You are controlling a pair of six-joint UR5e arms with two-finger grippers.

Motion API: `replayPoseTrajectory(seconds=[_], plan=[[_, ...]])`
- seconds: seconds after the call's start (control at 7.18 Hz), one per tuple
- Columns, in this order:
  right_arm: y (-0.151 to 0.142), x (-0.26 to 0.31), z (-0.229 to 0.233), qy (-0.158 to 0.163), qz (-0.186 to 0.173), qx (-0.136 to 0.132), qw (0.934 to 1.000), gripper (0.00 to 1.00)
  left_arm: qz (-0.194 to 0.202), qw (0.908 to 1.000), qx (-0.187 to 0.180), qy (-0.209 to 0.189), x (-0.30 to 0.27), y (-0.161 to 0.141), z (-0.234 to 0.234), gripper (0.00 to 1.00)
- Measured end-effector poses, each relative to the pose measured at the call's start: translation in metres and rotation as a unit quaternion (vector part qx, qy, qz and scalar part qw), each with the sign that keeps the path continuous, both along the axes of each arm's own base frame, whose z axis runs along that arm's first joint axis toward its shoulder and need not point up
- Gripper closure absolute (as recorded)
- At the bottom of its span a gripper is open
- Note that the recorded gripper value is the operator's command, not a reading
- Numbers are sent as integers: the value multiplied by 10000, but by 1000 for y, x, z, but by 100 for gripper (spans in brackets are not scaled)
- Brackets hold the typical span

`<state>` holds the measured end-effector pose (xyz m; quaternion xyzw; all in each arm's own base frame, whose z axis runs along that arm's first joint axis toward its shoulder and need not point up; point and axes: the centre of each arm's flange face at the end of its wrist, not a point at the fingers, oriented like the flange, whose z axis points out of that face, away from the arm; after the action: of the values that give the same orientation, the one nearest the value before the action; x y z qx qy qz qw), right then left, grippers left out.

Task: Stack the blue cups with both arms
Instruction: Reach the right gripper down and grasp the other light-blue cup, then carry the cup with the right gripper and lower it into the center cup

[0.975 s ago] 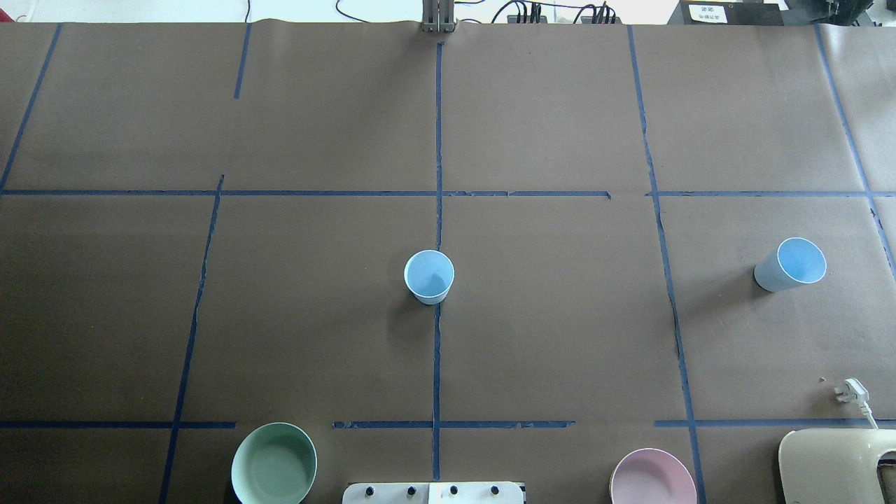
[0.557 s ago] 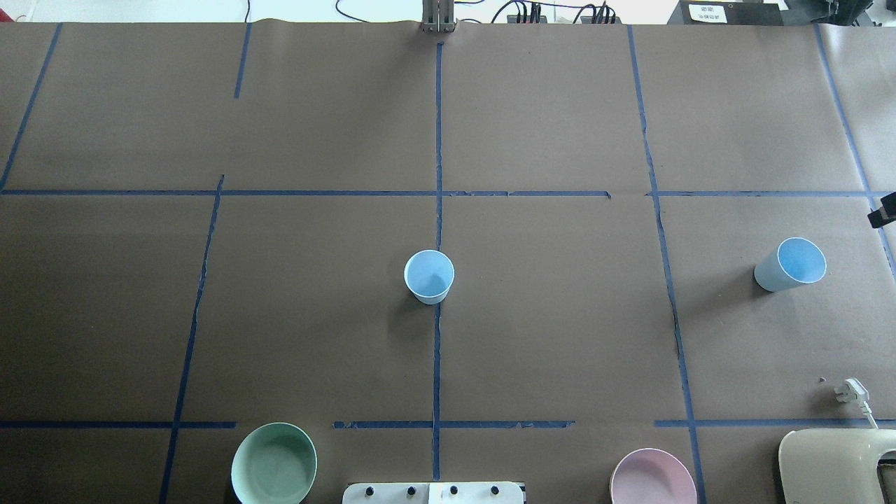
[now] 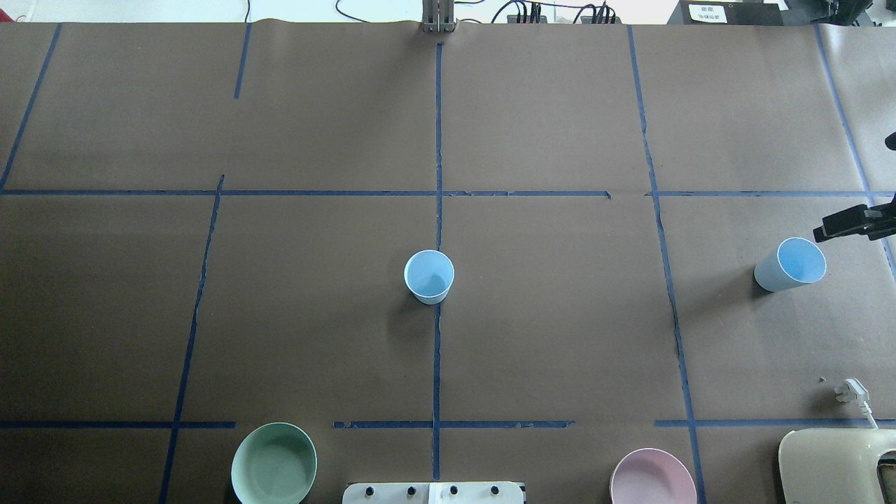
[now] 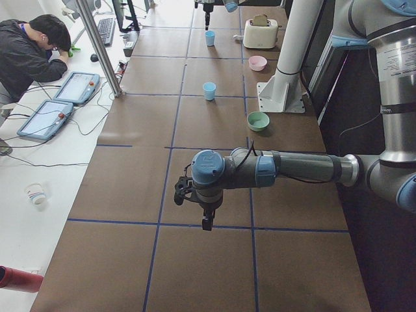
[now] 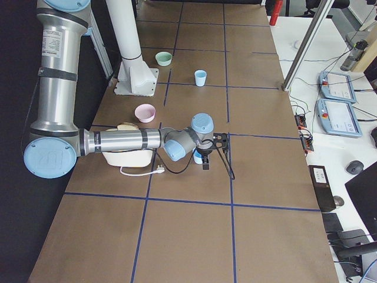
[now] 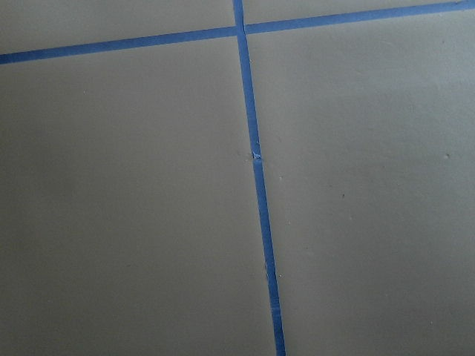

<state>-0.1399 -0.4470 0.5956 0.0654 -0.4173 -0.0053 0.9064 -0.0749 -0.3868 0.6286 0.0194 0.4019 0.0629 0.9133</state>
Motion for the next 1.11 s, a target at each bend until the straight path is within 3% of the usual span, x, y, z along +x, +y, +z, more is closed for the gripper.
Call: replayPoseTrajectory(seconds=[0.14, 0.28, 0.42, 0.56, 1.11], plan=[[4, -7, 5, 5, -62, -10, 10000, 3, -1, 10000, 5, 0, 0, 0, -1, 0], [7, -14, 10, 24, -144, -35, 9999, 30, -2, 10000, 6, 0, 0, 0, -1, 0], [11, -22, 16, 55, -236, -80, 9997, 86, -2, 10000, 8, 0, 0, 0, -1, 0], [13, -28, 20, 75, -298, -115, 9995, 100, -2, 10000, 8, 0, 0, 0, -1, 0], [11, -34, 2, -44, -378, -67, 9993, 100, -3, 10000, 0, -1, 0, 0, 0, 0]])
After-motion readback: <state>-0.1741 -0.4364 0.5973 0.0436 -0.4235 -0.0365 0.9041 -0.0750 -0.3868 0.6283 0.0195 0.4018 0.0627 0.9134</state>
